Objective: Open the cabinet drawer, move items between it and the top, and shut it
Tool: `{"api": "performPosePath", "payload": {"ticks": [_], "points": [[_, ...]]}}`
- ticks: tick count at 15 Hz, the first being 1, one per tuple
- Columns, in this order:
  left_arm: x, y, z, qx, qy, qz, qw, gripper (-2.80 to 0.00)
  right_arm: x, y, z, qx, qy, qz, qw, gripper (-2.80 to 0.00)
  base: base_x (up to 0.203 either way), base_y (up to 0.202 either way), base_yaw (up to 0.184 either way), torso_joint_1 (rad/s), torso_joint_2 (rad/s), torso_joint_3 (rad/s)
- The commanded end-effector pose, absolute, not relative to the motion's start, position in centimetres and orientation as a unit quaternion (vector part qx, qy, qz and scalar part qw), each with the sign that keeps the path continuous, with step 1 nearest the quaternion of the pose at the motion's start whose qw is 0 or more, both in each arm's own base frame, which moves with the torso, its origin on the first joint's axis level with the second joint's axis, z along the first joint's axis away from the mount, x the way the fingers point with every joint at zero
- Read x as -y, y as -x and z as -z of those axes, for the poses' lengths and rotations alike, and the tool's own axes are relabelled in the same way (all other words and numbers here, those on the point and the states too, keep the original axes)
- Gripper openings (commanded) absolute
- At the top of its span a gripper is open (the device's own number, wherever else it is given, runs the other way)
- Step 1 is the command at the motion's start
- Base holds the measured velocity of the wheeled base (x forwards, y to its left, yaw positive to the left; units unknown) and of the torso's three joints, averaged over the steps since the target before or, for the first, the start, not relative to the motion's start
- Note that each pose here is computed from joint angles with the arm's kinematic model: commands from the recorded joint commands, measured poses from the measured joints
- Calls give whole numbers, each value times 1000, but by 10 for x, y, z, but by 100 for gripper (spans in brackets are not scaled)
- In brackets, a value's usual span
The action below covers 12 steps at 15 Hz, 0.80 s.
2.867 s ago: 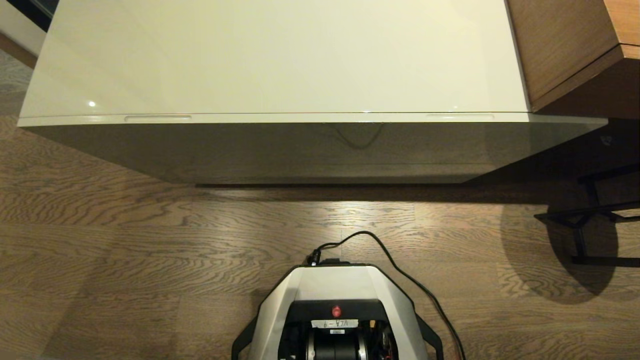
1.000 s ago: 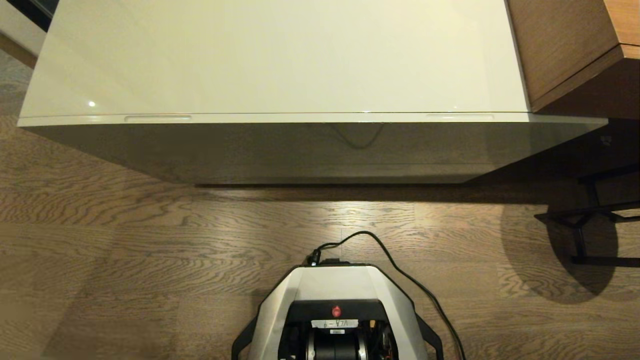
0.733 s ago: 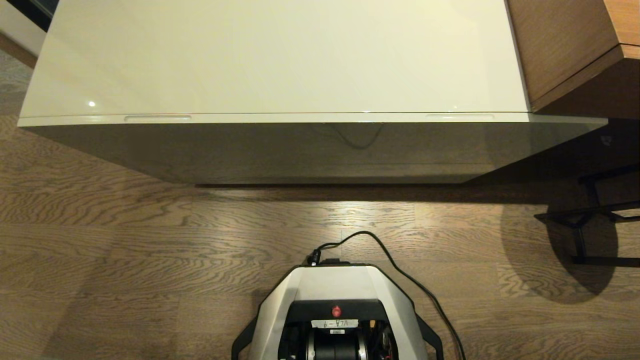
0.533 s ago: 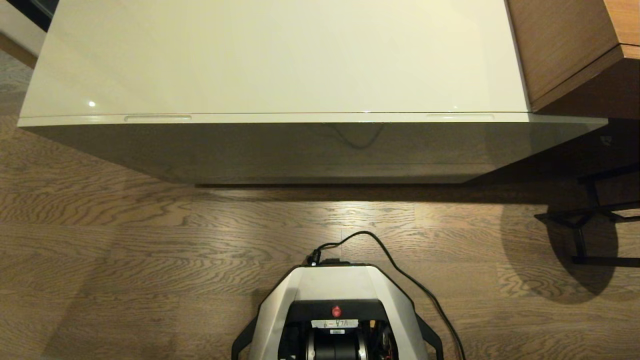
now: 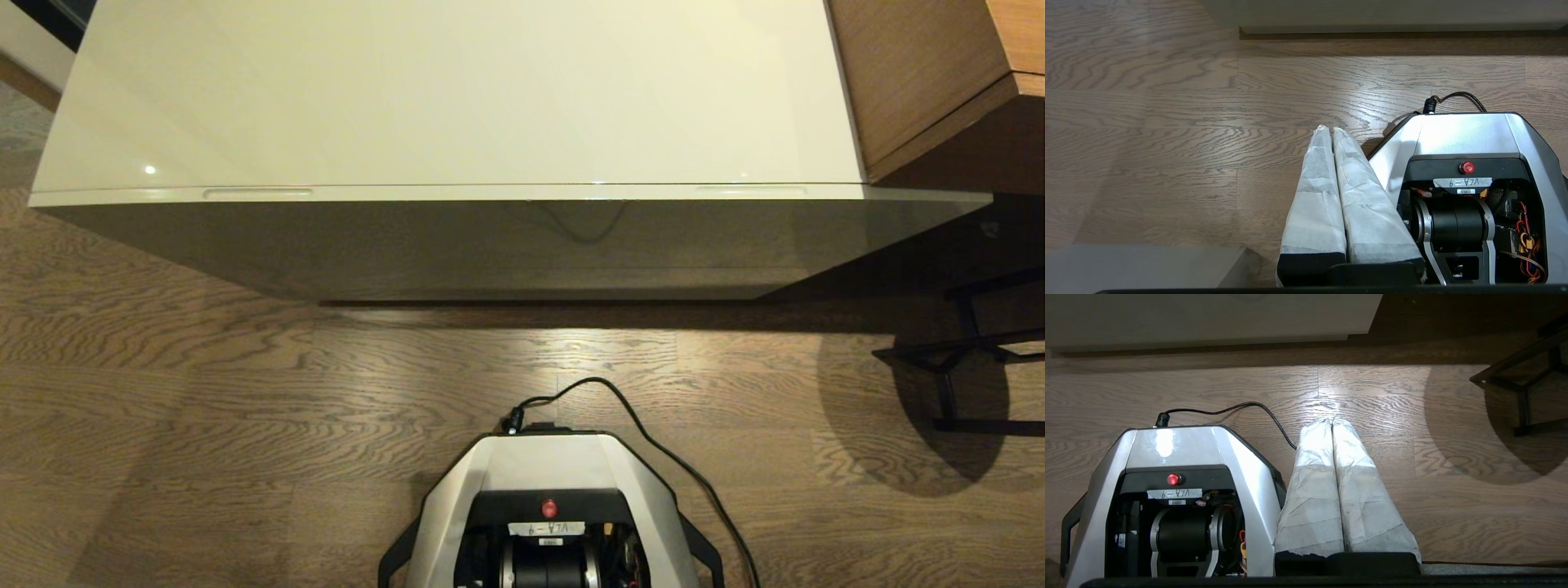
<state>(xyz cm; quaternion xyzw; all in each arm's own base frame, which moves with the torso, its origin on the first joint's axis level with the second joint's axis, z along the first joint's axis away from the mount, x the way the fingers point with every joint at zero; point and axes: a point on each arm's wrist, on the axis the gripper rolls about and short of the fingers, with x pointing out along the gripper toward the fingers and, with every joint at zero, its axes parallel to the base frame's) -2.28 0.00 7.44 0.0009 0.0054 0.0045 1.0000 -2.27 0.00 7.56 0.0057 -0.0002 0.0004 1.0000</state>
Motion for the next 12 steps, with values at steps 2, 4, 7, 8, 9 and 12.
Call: {"api": "performPosePath", "payload": {"ticks": [2,4,7,8,9,12], "points": [[0,23,-74,-6,-1,-5,1000,-280,0,23,-75,-1,-5,-1,1000,-280,0,0,0,0,0,0],[0,23,-74,-6,-1,-5,1000,-280,0,23,-75,-1,-6,0,1000,-280,0,0,0,0,0,0],[0,23,-74,-6,-1,-5,1000,-280,0,23,-75,-1,-6,0,1000,-280,0,0,0,0,0,0],[0,23,-74,-6,-1,-5,1000,-280,0,23,-75,-1,-5,-1,1000,-280,0,0,0,0,0,0],[0,23,-74,-6,-1,-5,1000,-280,0,23,-75,-1,-6,-1,1000,-280,0,0,0,0,0,0],[0,23,-74,-6,-1,-5,1000,-280,0,23,-75,-1,-6,-1,1000,-280,0,0,0,0,0,0]]}}
